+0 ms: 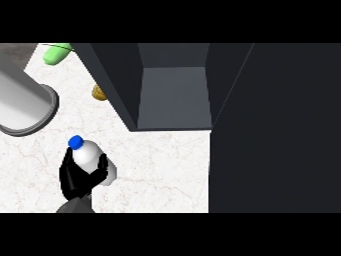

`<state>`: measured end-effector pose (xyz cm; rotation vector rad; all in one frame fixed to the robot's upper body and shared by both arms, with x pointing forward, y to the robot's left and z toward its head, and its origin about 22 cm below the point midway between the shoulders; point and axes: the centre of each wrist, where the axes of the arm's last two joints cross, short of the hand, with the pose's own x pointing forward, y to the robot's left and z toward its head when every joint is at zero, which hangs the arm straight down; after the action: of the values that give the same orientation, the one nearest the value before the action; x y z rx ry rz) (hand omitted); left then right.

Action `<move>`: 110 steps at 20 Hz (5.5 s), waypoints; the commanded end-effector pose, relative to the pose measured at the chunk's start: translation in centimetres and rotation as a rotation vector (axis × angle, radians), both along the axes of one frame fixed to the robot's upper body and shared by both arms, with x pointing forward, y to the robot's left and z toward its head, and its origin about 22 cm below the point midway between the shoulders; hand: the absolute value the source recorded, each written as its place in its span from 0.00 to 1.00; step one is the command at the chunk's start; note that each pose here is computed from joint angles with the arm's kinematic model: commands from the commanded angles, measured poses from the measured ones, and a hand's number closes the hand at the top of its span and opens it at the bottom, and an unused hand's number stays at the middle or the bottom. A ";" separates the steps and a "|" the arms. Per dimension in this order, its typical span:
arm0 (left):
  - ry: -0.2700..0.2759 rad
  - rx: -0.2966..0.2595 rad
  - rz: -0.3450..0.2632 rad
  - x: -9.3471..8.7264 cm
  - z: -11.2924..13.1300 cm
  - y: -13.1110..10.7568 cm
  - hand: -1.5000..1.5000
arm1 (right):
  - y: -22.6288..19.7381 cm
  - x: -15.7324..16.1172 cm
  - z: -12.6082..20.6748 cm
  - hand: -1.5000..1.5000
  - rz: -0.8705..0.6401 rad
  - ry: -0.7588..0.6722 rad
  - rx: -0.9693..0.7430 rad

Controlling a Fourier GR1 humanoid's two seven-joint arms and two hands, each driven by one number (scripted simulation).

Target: Pick up the bottled water, place it into the cabinet and close the cabinet

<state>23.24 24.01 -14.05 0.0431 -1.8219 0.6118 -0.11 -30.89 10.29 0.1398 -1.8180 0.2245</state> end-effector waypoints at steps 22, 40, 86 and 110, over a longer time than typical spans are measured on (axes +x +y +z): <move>-0.167 0.070 -0.526 1.1 15.2 -11.8 1.00 | 2.5 1.2 2.6 0.00 0.016 -0.095 0.039; -0.122 0.199 -0.390 6.3 25.0 -21.7 1.00 | 0.6 2.7 2.7 0.00 0.052 -0.106 0.023; 0.101 0.604 -0.170 20.2 20.0 -16.2 0.00 | -1.0 3.7 1.4 0.00 0.061 -0.112 0.027; -0.093 0.299 -0.463 15.4 19.5 -18.6 0.00 | -1.1 2.3 2.4 0.00 0.078 -0.089 0.021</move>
<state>40.54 5.19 7.16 -0.1493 -1.9296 0.0158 3.17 -32.92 10.80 0.1900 -1.8705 0.2589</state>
